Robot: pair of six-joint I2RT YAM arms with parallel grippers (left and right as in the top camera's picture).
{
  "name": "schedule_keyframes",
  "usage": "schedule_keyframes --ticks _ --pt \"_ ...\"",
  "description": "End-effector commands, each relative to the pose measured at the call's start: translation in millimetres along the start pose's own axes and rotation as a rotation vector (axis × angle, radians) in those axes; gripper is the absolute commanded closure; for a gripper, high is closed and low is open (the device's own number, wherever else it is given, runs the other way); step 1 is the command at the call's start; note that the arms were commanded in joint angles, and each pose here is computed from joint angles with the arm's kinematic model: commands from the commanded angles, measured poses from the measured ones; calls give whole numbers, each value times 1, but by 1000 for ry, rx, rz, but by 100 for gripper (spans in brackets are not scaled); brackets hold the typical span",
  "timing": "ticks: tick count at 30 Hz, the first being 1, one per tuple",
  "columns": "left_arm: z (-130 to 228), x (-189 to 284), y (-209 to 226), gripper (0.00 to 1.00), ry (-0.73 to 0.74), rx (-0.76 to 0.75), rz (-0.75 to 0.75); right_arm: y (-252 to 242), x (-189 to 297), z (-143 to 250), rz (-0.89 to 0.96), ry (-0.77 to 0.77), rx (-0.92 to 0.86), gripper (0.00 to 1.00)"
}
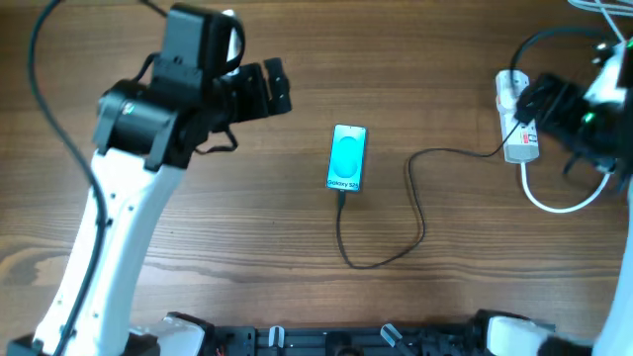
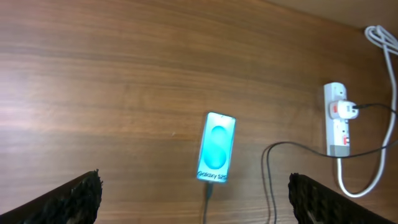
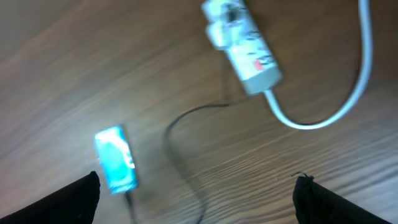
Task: Plug charger to phone and switch on socket
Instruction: 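Move the right gripper over the white power strip's switch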
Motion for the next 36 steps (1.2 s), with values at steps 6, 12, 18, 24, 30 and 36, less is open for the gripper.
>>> schedule_keyframes --ticks 6,12,18,24,30,36 --pt "0 4 5 0 -16 18 -39 -45 -75 -56 119 21 -109 0" --pt "0 4 5 0 -16 18 -39 -55 -103 -72 132 22 -123 0" --pt "0 4 5 0 -16 18 -39 -67 -112 -83 221 -26 -119 0" --pt "0 4 5 0 -16 18 -39 -89 -130 -92 336 -51 -139 0" --pt "0 4 5 0 -16 18 -39 -104 -161 -95 363 -32 -149 0" --pt "0 4 5 0 -16 18 -39 -121 -192 -89 373 48 -181 0"
Point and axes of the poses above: each gripper's point midway between its finger pads, its own x axis back along the fingers, its own y axis along the line the jaws close on, z = x × y, the point moved 4 cm from there along x, back along the fingers, and after that the axes turned 3 degrees about -x, right-handed, at the moved point
